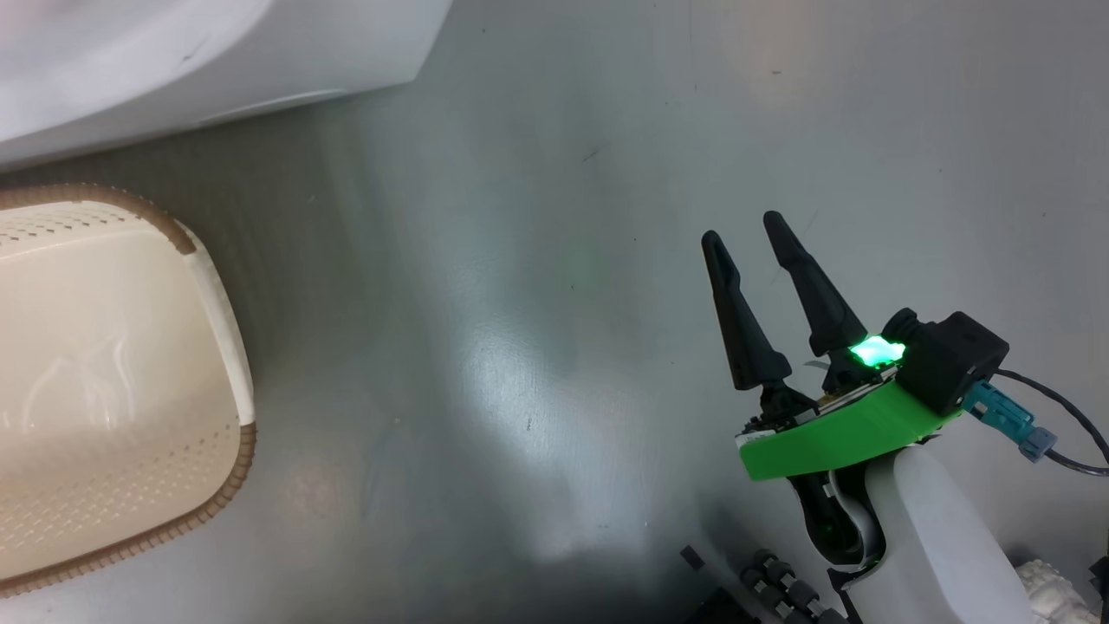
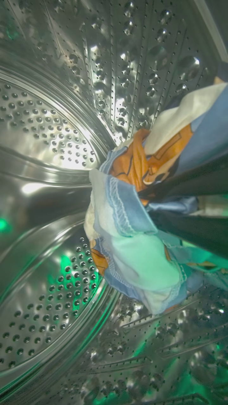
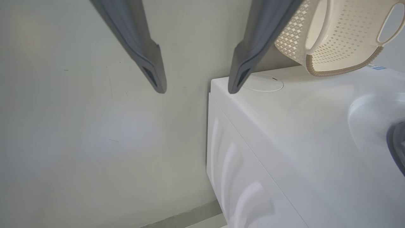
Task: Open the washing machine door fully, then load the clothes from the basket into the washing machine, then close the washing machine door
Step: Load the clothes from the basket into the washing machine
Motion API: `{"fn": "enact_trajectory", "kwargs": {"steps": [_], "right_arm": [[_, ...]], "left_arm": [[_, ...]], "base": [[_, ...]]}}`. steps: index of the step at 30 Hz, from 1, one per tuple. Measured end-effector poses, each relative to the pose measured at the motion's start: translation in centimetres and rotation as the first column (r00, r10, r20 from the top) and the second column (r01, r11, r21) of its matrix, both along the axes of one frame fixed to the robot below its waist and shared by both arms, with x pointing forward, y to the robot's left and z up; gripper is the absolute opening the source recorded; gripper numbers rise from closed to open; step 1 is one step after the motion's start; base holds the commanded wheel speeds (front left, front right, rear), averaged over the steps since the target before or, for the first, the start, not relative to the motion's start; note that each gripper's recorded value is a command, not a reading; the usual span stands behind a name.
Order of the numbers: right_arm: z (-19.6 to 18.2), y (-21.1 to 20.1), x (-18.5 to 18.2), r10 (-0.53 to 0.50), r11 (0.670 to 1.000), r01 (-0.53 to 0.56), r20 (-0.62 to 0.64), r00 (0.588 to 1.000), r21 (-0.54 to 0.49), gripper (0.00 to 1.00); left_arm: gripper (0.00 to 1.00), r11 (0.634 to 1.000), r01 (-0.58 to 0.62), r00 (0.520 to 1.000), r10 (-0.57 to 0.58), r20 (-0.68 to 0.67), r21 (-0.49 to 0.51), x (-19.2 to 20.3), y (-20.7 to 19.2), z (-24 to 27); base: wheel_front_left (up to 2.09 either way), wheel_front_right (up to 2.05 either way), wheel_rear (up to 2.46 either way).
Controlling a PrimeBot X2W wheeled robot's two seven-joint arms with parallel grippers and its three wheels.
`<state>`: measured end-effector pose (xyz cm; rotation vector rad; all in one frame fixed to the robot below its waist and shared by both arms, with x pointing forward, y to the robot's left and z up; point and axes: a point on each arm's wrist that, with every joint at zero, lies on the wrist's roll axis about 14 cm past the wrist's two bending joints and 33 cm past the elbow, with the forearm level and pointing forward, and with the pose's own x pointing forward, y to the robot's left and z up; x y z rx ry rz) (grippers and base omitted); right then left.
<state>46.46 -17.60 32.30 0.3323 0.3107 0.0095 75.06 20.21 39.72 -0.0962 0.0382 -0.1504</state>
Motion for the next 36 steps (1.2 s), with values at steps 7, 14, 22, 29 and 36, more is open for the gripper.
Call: {"fn": "enact_trajectory", "kwargs": {"steps": [7, 14, 22, 29, 36], "right_arm": [[0.5, 0.0, 0.2, 0.001, 1.0, -0.001, 0.013, 1.0, 0.002, 1.0], [1.6, 0.2, 0.6, 0.002, 1.0, -0.003, 0.042, 0.999, 0.005, 1.0], [3.3, 0.2, 0.8, 0.005, 1.0, -0.004, 0.081, 0.997, -0.006, 1.0], [4.5, 0.8, 0.8, 0.018, 1.0, -0.017, 0.105, 0.994, -0.003, 1.0], [5.4, 1.5, 0.5, 0.034, 0.999, -0.034, 0.121, 0.992, -0.002, 1.0]], "left_arm": [[0.0, 1.0, 0.012, 0.997, -0.01, 0.071, -0.014, 0.2, -0.3, 2.2], [1.0, 0.999, 0.003, 1.0, -0.002, 0.013, -0.048, -1.0, -0.2, 1.6], [1.0, 0.997, 0.004, 1.0, -0.006, -0.029, -0.08, -3.9, -0.8, 1.2], [1.0, 0.994, -0.01, 0.999, 0.015, 0.047, -0.106, -5.8, -0.6, 4.5], [1.0, 0.994, -0.013, 0.999, 0.019, 0.051, -0.11, -9.6, -0.8, 4.6]], "base": [[0.0, 0.0, 0.0], [0.0, 0.0, 0.0], [0.0, 0.0, 0.0], [0.0, 0.0, 0.0], [0.0, 0.0, 0.0]]}}
